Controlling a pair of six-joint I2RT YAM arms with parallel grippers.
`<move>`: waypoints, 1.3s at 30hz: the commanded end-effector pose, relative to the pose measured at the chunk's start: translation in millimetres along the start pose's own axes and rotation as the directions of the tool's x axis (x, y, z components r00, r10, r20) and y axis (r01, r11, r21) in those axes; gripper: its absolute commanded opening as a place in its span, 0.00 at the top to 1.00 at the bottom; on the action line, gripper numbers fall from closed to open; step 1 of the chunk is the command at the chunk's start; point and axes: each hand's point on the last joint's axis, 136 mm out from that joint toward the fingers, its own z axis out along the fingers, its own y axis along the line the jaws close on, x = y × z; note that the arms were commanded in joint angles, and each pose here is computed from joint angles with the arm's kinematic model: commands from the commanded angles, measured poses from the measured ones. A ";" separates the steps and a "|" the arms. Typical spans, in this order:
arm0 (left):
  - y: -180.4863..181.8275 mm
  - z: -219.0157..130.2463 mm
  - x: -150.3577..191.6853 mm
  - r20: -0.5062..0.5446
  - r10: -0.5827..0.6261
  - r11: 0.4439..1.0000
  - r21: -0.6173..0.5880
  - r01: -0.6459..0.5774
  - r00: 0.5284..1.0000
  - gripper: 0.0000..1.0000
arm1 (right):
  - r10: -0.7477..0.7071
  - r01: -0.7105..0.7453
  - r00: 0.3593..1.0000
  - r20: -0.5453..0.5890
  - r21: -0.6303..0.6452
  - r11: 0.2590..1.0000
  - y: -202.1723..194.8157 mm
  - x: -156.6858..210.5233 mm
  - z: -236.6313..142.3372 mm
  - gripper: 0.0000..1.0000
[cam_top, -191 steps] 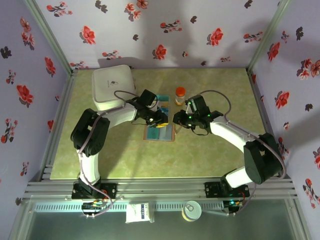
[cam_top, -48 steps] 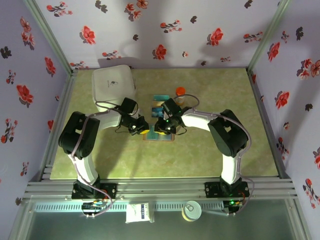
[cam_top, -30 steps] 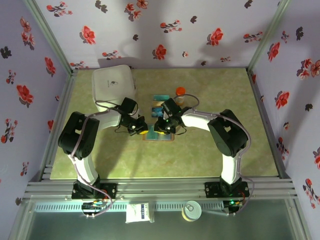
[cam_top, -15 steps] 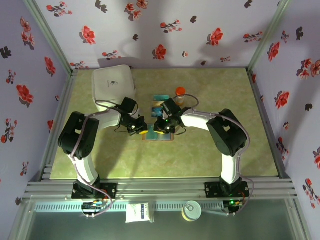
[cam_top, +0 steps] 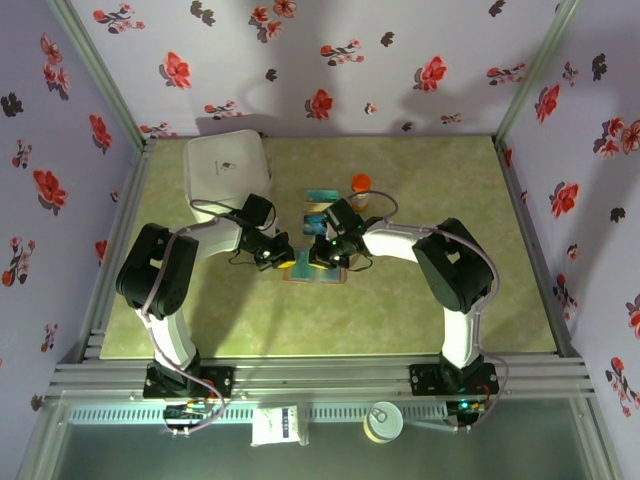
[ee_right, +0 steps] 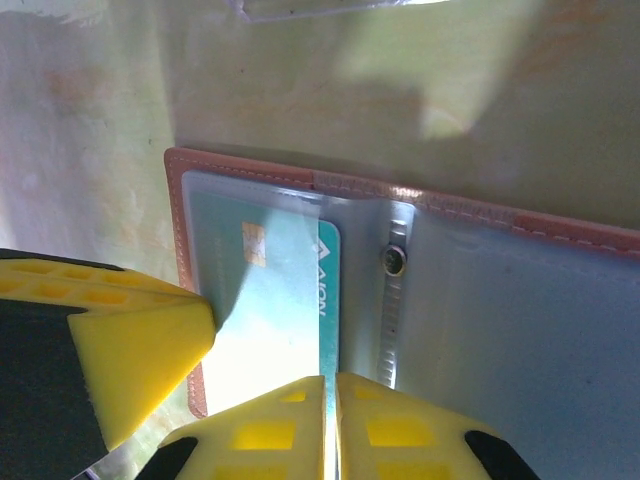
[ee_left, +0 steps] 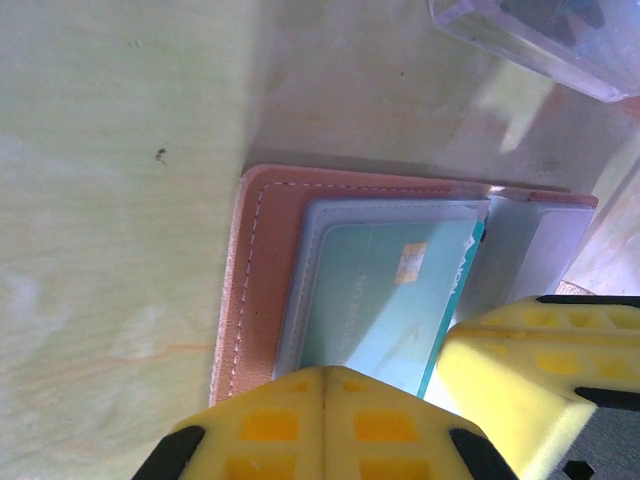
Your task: Take the credit cards out of the card holder
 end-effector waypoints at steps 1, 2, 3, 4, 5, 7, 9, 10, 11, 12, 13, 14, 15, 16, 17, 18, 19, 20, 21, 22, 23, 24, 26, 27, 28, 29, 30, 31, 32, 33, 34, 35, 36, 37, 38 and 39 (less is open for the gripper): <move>8.6 3.3 1.3 -0.015 -0.003 0.999 -0.036 0.002 1.000 1.00 | 0.005 -0.005 1.000 0.002 -0.034 0.999 5.8 1.2 0.7 0.90; 7.6 2.6 1.5 -0.014 -0.001 0.999 -0.034 0.001 1.000 1.00 | 0.006 -0.006 1.000 0.002 -0.029 1.000 4.7 1.4 0.6 0.91; 6.2 1.0 0.6 -0.009 0.001 1.000 -0.031 -0.001 1.000 1.00 | 0.006 -0.006 1.000 0.005 -0.018 1.000 2.9 1.4 -0.3 0.92; 4.4 -1.0 0.2 -0.005 0.002 1.000 -0.027 -0.002 1.000 1.00 | 0.006 -0.006 1.000 0.009 -0.001 1.000 0.1 1.6 -1.7 0.93; 2.0 -3.9 -0.3 0.002 0.006 1.000 -0.023 -0.006 1.000 1.00 | 0.004 -0.004 1.000 0.014 0.012 1.000 -1.5 1.8 -3.9 0.94; -3.0 -10.2 -2.7 0.021 0.016 1.000 -0.017 -0.016 1.000 1.00 | -0.003 0.003 1.000 0.023 0.023 1.000 -1.7 1.2 -7.9 0.96; -6.6 -15.9 -4.2 0.036 0.021 1.000 -0.015 -0.021 0.999 0.98 | -0.009 0.008 1.000 0.027 0.030 1.000 -1.6 1.2 -11.0 0.97; -7.8 -18.2 -4.7 0.043 0.025 1.000 -0.016 -0.024 0.999 0.97 | -0.010 0.009 1.000 0.028 0.035 0.999 -1.9 1.6 -12.7 0.96; -8.8 -19.8 -5.9 0.049 0.027 1.000 -0.016 -0.027 0.998 0.96 | -0.015 0.013 0.999 0.032 0.040 0.999 -1.1 0.6 -14.9 0.96; -9.1 -20.0 -5.6 0.048 0.028 0.999 -0.017 -0.028 0.998 0.96 | -0.017 0.015 0.999 0.032 0.049 0.999 -2.2 0.9 -15.9 0.95; -8.8 -19.6 -6.0 0.047 0.029 0.999 -0.019 -0.029 0.998 0.96 | -0.019 0.017 0.999 0.033 0.053 0.998 -1.8 0.6 -17.0 0.94; -7.3 -18.2 -5.4 0.042 0.027 0.999 -0.023 -0.026 0.999 0.96 | -0.021 0.019 0.999 0.035 0.054 0.998 -1.0 0.1 -18.0 0.91; -6.5 -16.9 -4.9 0.038 0.026 0.999 -0.026 -0.025 0.999 0.96 | -0.022 0.021 0.999 0.036 0.052 0.998 -0.1 -0.1 -19.0 0.90; -4.6 -15.3 -4.8 0.034 0.024 0.999 -0.029 -0.023 0.999 0.96 | -0.023 0.021 0.999 0.037 0.051 0.998 1.0 -0.7 -19.9 0.88; -3.8 -13.5 -4.4 0.032 0.023 0.999 -0.029 -0.022 0.999 0.97 | -0.024 0.022 0.999 0.036 0.048 0.999 2.2 -0.8 -20.1 0.85; -2.1 -11.8 -4.2 0.028 0.022 0.999 -0.031 -0.022 0.999 0.98 | -0.023 0.022 0.999 0.036 0.044 0.999 3.2 -1.0 -20.1 0.84; -0.7 -9.8 -3.1 0.021 0.021 0.999 -0.033 -0.020 1.000 1.00 | -0.024 0.023 0.999 0.038 0.036 0.999 5.3 -1.6 -20.6 0.82; 1.2 -7.8 -2.7 0.016 0.017 0.999 -0.034 -0.016 1.000 1.00 | -0.025 0.024 0.999 0.041 0.023 0.999 8.5 -1.9 -21.0 0.82; 3.1 -5.9 -2.5 0.013 0.015 0.999 -0.038 -0.015 1.000 1.00 | -0.023 0.023 0.999 0.042 0.006 1.000 11.4 -2.7 -20.9 0.81; 4.2 -4.5 -1.6 0.009 0.017 0.999 -0.040 -0.016 1.000 1.00 | -0.022 0.022 0.999 0.042 -0.008 1.000 14.0 -3.5 -20.1 0.81; 7.0 -2.6 -1.2 0.005 0.015 0.999 -0.047 -0.015 1.000 1.00 | -0.020 0.021 0.999 0.038 -0.027 0.999 17.5 -3.4 -18.9 0.81; 10.1 -1.0 -0.5 0.000 0.013 0.998 -0.058 -0.013 1.000 1.00 | -0.017 0.018 0.999 0.034 -0.046 0.999 20.9 -3.4 -17.7 0.80; 15.7 2.5 1.5 -0.010 0.009 0.997 -0.075 -0.010 1.000 1.00 | -0.009 0.011 1.000 0.030 -0.073 0.997 24.5 -3.6 -15.0 0.80; 17.9 4.0 2.3 -0.015 0.006 0.997 -0.079 -0.007 1.000 1.00 | -0.006 0.008 1.000 0.030 -0.084 0.996 26.1 -4.1 -14.1 0.80; 19.2 5.3 2.9 -0.018 0.003 0.997 -0.081 -0.005 1.000 1.00 | -0.004 0.006 1.000 0.029 -0.089 0.996 26.7 -4.6 -13.3 0.80; 20.9 6.5 4.0 -0.023 0.001 0.996 -0.085 -0.003 1.000 1.00 | -0.005 0.007 1.000 0.027 -0.093 0.996 27.4 -4.4 -12.5 0.80; 21.5 6.9 4.4 -0.024 -0.002 0.996 -0.085 0.000 1.000 1.00 | -0.004 0.006 1.000 0.026 -0.097 0.995 27.6 -4.7 -11.5 0.80; 21.9 7.2 4.7 -0.025 -0.003 0.996 -0.086 0.001 1.000 1.00 | -0.002 0.005 1.000 0.023 -0.097 0.995 27.2 -4.5 -10.2 0.80; 21.6 6.7 4.5 -0.023 -0.002 0.996 -0.085 0.000 1.000 1.00 | -0.001 0.003 1.000 0.019 -0.096 0.995 26.5 -4.5 -9.0 0.80; 21.0 6.4 4.5 -0.023 0.000 0.997 -0.083 -0.002 1.000 1.00 | 0.002 -0.001 1.000 0.015 -0.094 0.996 25.0 -4.1 -7.2 0.80; 21.0 5.9 4.4 -0.021 0.001 0.996 -0.084 -0.003 1.000 1.00 | 0.006 -0.005 1.000 0.011 -0.090 0.996 23.4 -3.5 -5.4 0.80; 20.3 5.7 4.0 -0.020 0.002 0.997 -0.083 -0.004 1.000 1.00 | 0.008 -0.008 1.000 0.007 -0.087 0.996 21.9 -2.9 -3.9 0.80; 19.8 5.2 4.1 -0.020 0.003 0.997 -0.082 -0.005 1.000 1.00 | 0.014 -0.014 1.000 0.000 -0.078 0.997 18.9 -2.1 -1.8 0.80; 19.7 4.8 3.7 -0.018 0.003 0.997 -0.082 -0.005 1.000 1.00 | 0.017 -0.018 1.000 -0.006 -0.071 0.997 16.8 -1.1 -0.4 0.80; 19.3 4.4 3.8 -0.018 0.004 0.997 -0.081 -0.005 1.000 1.00 | 0.022 -0.022 1.000 -0.014 -0.057 0.998 13.0 0.7 1.8 0.80; 19.5 4.8 4.0 -0.019 0.003 0.997 -0.082 -0.004 1.000 1.00 | 0.026 -0.027 0.999 -0.020 -0.043 0.999 9.5 2.1 3.2 0.80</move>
